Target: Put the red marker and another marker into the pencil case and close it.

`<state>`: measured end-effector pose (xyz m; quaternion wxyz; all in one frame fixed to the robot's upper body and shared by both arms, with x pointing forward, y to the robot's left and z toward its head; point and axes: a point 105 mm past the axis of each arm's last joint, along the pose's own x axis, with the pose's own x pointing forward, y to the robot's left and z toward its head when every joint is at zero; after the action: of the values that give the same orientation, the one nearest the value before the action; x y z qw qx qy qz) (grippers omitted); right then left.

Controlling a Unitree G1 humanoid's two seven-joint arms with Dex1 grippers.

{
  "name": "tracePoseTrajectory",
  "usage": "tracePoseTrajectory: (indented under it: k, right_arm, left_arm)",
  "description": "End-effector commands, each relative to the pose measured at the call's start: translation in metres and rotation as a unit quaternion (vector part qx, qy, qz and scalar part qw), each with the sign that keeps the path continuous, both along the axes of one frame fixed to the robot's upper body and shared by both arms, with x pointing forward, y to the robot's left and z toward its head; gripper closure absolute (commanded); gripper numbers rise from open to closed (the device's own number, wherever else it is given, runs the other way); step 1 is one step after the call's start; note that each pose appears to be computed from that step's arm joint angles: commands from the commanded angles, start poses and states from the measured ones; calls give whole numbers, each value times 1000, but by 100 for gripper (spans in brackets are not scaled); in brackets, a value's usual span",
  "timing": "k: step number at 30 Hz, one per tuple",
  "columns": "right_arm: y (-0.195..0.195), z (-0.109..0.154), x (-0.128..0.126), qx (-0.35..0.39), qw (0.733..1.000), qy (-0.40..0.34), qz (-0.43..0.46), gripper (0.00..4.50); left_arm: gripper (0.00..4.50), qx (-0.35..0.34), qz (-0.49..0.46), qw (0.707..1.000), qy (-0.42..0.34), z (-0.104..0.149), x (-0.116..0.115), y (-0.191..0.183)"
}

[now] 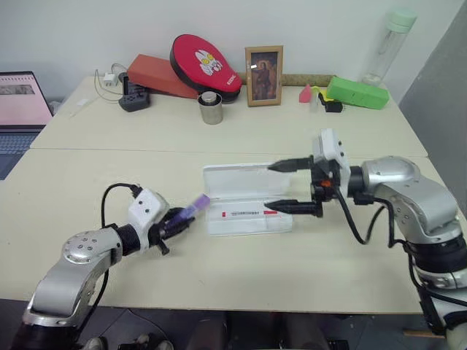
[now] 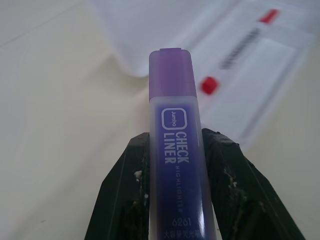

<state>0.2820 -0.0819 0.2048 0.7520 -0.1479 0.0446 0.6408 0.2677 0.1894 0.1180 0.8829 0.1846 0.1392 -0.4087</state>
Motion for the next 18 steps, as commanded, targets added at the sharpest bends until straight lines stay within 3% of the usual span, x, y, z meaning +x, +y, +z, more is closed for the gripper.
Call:
tracePoseTrajectory:
  k: [1,6,9,18]
  right_arm:
    - [-5,10,-7,-4,999,-31,-3,0]
    - [-12,6,-5,-8,998,-38,-40,0]
    - [-14,4,-7,-10,998,-43,-53,0]
    - [-25,-2,-22,-8,993,-46,-104,0]
  left_arm:
    - [330,13,-93,995,-21,21,-6,-21]
    - [330,89,-179,980,-22,18,9,-45]
    - [330,97,-225,969,-19,21,17,-62]
    - [330,169,-279,944,52,4,24,-64]
